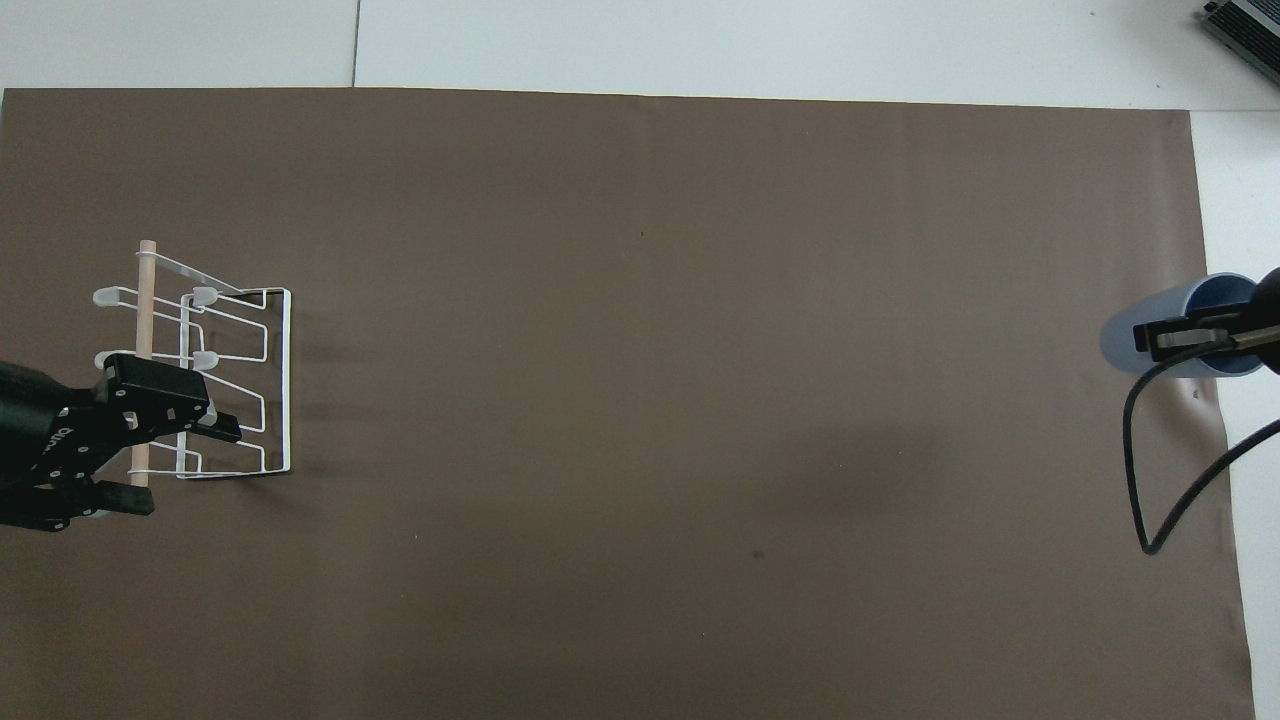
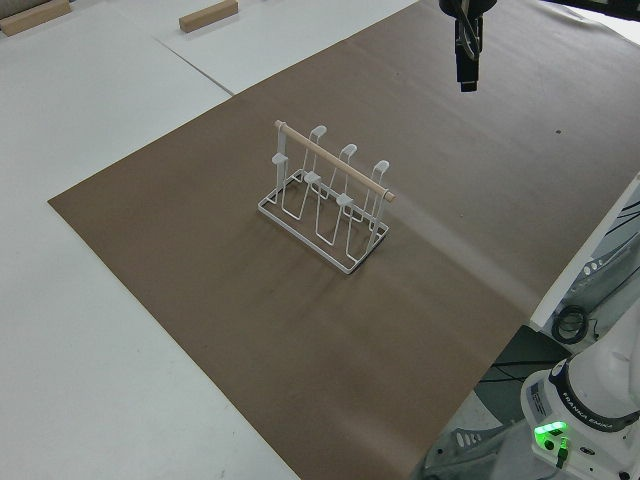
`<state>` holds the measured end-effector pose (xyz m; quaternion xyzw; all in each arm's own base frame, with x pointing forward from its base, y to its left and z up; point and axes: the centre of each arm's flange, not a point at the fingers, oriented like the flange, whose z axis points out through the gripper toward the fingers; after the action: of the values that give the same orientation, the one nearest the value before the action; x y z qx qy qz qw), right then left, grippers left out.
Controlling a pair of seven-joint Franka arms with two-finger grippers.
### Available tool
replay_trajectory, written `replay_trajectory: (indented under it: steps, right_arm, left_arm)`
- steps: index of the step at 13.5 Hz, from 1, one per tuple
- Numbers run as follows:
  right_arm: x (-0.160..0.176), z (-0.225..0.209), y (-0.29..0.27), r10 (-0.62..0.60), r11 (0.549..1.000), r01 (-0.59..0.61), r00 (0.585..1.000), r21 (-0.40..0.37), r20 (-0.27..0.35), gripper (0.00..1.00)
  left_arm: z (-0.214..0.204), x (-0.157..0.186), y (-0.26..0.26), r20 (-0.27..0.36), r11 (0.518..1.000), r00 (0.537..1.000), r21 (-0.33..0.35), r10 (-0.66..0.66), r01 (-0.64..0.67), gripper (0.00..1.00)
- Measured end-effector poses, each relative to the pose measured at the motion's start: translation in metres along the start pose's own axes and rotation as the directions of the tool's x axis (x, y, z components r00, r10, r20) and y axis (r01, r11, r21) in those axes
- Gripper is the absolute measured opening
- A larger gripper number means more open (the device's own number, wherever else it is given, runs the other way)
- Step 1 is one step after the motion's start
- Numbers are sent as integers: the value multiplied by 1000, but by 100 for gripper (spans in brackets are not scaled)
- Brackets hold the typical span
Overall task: Hang cup on cup holder
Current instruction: 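Lift the blue cup with the right gripper and carry it toward the rack, then bring the cup to the left gripper while the left gripper grasps it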
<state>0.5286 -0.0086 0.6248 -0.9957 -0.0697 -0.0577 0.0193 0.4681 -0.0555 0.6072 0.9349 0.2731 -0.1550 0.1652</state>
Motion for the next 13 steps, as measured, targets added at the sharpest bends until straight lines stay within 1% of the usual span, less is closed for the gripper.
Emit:
replay_trajectory:
  steps: [3, 6, 8, 9, 10, 11, 13]
  right_arm:
    - [3, 0, -18, -2, 992, 5, 1000, 129, -24, 6]
    - [7, 2, -64, -47, 966, 54, 998, 251, -36, 6]
    - [5, 7, -100, -74, 934, 81, 997, 348, -36, 6]
    - [3, 9, -113, -83, 921, 92, 996, 380, -40, 6]
    - [1, 10, -127, -96, 913, 107, 994, 395, -47, 6]
    - [-1, 10, -142, -109, 905, 121, 993, 407, -53, 6]
    - [-4, 9, -180, -90, 892, 107, 994, 440, -59, 6]
  left_arm:
    - [7, 3, 1, 86, 984, 986, -89, -145, 153, 100]
    - [15, 8, 5, 182, 942, 947, -162, -265, 295, 100]
    - [16, 11, 10, 237, 905, 917, -210, -320, 370, 100]
    - [16, 12, 13, 269, 886, 901, -231, -339, 402, 100]
    - [17, 13, 16, 305, 860, 880, -251, -365, 444, 100]
    - [18, 16, 19, 344, 824, 850, -272, -399, 497, 100]
    - [21, 21, 23, 399, 764, 801, -297, -446, 573, 100]
